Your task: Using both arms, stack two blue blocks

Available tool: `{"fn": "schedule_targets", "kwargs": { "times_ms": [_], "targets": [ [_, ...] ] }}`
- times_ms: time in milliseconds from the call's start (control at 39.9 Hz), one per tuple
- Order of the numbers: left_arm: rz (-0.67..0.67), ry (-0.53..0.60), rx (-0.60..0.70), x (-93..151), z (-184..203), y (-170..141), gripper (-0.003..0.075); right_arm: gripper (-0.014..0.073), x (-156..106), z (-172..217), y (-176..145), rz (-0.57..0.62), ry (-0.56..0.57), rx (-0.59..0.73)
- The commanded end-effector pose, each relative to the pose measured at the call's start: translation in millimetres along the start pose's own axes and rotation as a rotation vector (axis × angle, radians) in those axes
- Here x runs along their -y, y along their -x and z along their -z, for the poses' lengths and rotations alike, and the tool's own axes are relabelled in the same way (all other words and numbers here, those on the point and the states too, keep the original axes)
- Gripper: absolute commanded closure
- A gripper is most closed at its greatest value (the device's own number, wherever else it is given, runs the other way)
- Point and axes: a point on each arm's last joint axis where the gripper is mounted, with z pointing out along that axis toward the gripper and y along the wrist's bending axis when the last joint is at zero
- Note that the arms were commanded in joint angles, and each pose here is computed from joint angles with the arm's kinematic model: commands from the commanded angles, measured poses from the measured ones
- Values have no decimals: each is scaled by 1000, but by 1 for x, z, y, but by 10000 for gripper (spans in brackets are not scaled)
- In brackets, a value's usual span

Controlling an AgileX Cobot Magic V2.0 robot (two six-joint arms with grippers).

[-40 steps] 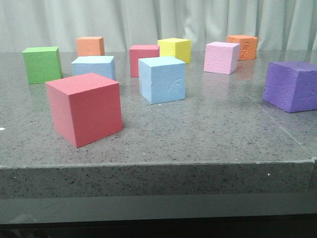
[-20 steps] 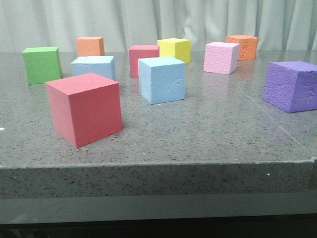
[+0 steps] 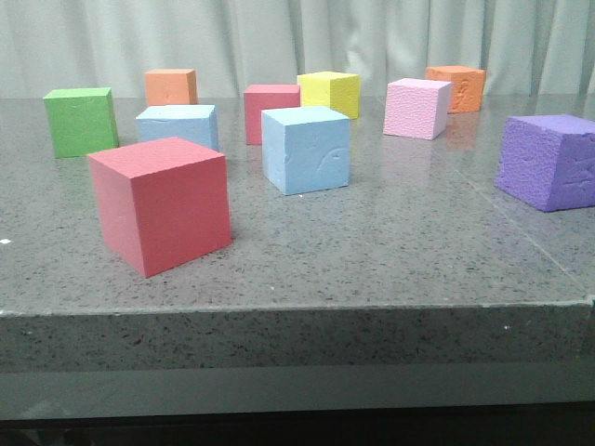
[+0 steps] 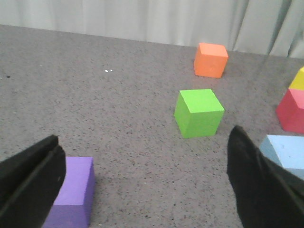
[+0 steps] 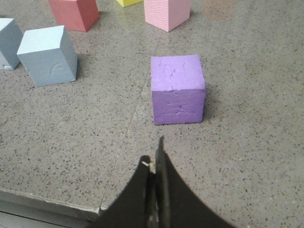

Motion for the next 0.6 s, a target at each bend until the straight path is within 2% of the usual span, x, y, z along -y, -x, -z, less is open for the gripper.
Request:
{"fn": "schedule_targets", "kwargs": {
  "times_ms": [0, 276, 577],
  "targets": [
    [-14, -80, 61, 15, -9, 22, 50, 662, -1, 4, 15, 27, 3, 107],
    [-109, -299, -93, 76, -56, 33, 50, 662, -1, 4, 15, 29, 2, 107],
    [-200, -375, -347, 140, -115, 40, 50, 662, -1, 4, 15, 28, 2, 103]
  ]
}}
